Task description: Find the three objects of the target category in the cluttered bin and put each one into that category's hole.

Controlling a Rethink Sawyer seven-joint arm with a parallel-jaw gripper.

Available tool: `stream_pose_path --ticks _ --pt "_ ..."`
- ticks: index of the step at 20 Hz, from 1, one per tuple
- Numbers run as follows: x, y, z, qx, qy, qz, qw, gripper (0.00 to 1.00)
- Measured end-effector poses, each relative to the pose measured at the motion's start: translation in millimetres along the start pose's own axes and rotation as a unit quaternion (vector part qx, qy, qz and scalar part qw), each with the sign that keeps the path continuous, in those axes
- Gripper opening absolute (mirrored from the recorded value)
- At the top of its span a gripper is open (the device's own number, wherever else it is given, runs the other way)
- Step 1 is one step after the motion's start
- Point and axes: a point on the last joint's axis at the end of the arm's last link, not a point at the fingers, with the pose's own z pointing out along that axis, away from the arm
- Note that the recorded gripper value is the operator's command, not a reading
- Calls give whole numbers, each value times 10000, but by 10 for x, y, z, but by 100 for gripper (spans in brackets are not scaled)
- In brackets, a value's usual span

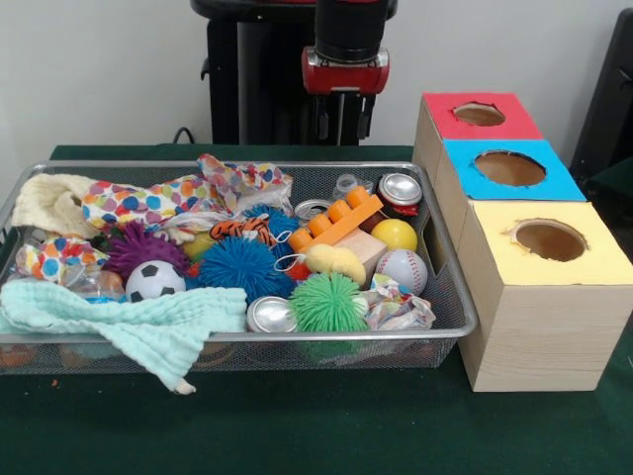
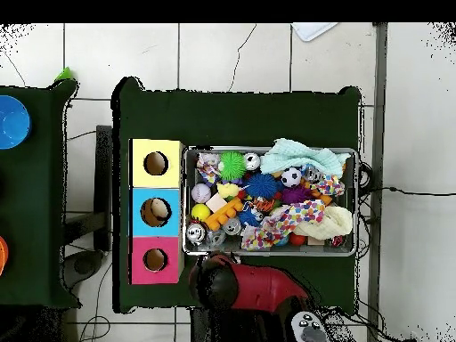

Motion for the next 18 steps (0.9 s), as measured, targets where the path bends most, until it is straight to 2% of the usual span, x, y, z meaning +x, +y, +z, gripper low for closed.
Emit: stream_pose_path --ticks 5,10,18 --pt "39 -15 45 -160 25 82 9998 100" --pt "34 9 -4 -243 -35 83 9997 100" --pt "-77 105 -232 -245 -320 -57 9992 100"
